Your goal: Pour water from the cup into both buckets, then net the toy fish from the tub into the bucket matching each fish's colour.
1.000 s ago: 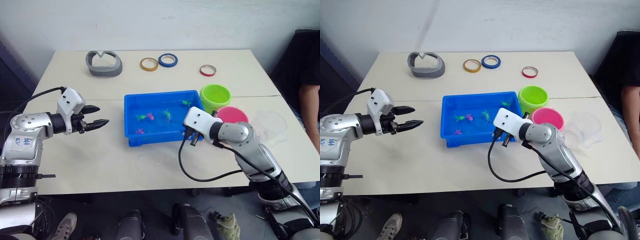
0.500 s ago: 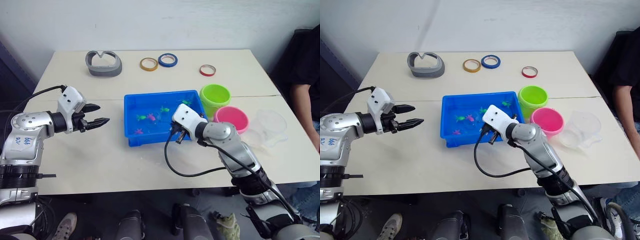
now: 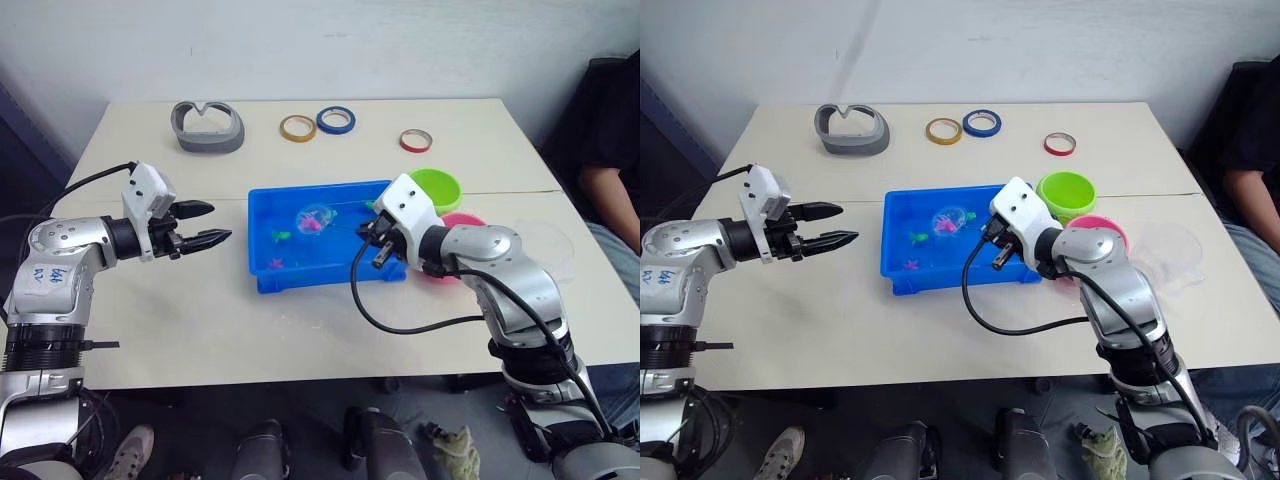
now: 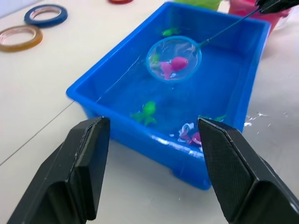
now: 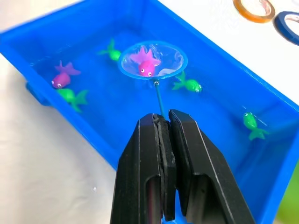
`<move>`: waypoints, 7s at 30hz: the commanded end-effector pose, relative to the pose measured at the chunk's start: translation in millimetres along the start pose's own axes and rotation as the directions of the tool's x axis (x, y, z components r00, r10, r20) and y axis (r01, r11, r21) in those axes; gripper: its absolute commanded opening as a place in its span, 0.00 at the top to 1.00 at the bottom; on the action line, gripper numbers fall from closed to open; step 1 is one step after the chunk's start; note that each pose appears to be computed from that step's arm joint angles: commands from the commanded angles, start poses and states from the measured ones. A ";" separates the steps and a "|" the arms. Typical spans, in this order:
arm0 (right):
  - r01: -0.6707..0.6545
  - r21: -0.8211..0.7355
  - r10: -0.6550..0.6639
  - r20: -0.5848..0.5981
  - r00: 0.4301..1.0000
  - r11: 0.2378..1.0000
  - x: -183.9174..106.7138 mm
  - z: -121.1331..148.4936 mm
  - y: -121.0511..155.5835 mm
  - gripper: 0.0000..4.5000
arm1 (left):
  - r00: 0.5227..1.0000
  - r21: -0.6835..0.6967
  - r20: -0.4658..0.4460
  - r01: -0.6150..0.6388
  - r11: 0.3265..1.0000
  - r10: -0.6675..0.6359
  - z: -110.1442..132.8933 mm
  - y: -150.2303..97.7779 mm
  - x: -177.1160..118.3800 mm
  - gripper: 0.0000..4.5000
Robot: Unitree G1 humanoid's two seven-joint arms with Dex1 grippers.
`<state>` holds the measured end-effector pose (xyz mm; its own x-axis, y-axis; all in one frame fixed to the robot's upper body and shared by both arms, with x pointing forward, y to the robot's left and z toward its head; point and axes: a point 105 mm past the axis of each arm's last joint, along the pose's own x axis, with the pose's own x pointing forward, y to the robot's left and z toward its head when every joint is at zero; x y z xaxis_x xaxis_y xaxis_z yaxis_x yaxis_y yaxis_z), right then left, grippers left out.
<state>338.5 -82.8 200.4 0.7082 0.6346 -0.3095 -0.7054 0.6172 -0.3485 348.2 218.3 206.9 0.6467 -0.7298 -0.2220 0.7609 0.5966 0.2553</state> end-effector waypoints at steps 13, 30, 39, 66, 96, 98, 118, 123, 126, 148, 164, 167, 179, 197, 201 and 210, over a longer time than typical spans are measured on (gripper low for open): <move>0.041 0.010 -0.042 0.104 0.994 0.999 -40.2 12.3 -15.0 1.00 | 0.987 0.062 0.076 0.136 0.989 -0.141 24.1 -14.4 17.7 0.27; 0.533 -0.017 -0.533 -0.021 0.846 0.846 -179.5 -23.8 -65.2 1.00 | 0.885 0.113 0.167 0.421 0.900 -0.435 43.8 -42.2 91.5 0.27; 0.547 -0.197 -0.577 -0.158 0.801 0.813 -189.4 -53.6 -60.5 1.00 | 0.844 0.146 0.194 0.479 0.866 -0.500 55.2 -49.1 107.9 0.27; -0.072 -0.994 -0.607 -0.106 0.788 0.081 -182.3 -81.5 -50.2 1.00 | 0.847 0.158 0.188 0.473 0.867 -0.497 53.1 -47.9 107.9 0.27; 0.079 -0.518 -0.077 0.025 0.997 0.852 -78.6 17.6 -24.6 1.00 | 0.993 0.052 0.031 0.113 0.992 -0.114 26.2 25.2 24.4 0.27; -0.008 -0.482 0.019 0.017 1.000 0.876 -60.6 16.0 -11.3 1.00 | 0.996 0.043 0.012 0.086 0.995 -0.087 21.0 25.6 15.9 0.27; -0.204 -0.441 0.213 -0.030 0.977 0.874 -0.2 9.0 28.0 1.00 | 0.985 -0.019 -0.155 0.078 0.997 -0.080 -8.5 2.8 -29.9 0.27; -0.211 -0.451 0.213 -0.048 0.976 0.867 10.0 5.7 31.5 1.00 | 0.986 -0.027 -0.143 0.080 0.996 -0.083 -8.5 -0.3 -29.8 0.27; -0.214 -0.457 0.210 -0.060 0.976 0.863 12.6 4.5 31.8 1.00 | 0.987 -0.029 -0.140 0.079 0.996 -0.082 -8.9 -1.5 -30.2 0.27; -0.366 -0.423 0.386 -0.040 0.922 0.829 28.8 18.6 60.7 1.00 | 0.990 -0.036 -0.120 0.068 0.997 -0.072 -11.9 -8.2 -32.7 0.27; -0.288 -0.109 0.280 -0.080 0.957 0.952 20.8 3.2 27.4 1.00 | 0.991 -0.027 -0.112 0.075 0.997 -0.078 -8.6 -8.0 -29.0 0.27; -0.270 -0.137 0.258 -0.099 0.961 0.953 20.6 0.3 23.3 1.00 | 0.991 -0.026 -0.110 0.078 0.997 -0.081 -7.8 -8.4 -27.4 0.27; -0.275 -0.355 0.230 -0.165 0.959 0.894 30.7 -3.6 21.6 1.00 | 0.991 -0.026 -0.105 0.079 0.996 -0.082 -5.5 -10.9 -26.3 0.27; -0.432 -0.178 0.431 -0.046 0.901 0.884 34.5 22.5 58.1 1.00 | 0.992 -0.034 -0.096 0.080 0.996 -0.083 -2.7 -14.2 -27.3 0.27; -0.408 -0.078 0.406 -0.041 0.913 0.910 27.4 20.5 45.0 1.00 | 0.993 -0.039 -0.070 0.096 0.995 -0.099 1.8 -15.9 -25.3 0.27; -0.326 0.015 0.326 -0.044 0.944 0.945 14.1 10.6 21.9 1.00 | 0.989 -0.037 -0.035 0.140 0.989 -0.142 10.0 -17.8 -21.6 0.27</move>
<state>335.1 -53.6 185.1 0.4223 0.7649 -0.4864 -0.9058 0.3771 -0.1934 321.1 223.4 202.6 0.5387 -0.7783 -0.3227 0.8412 0.5181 0.1547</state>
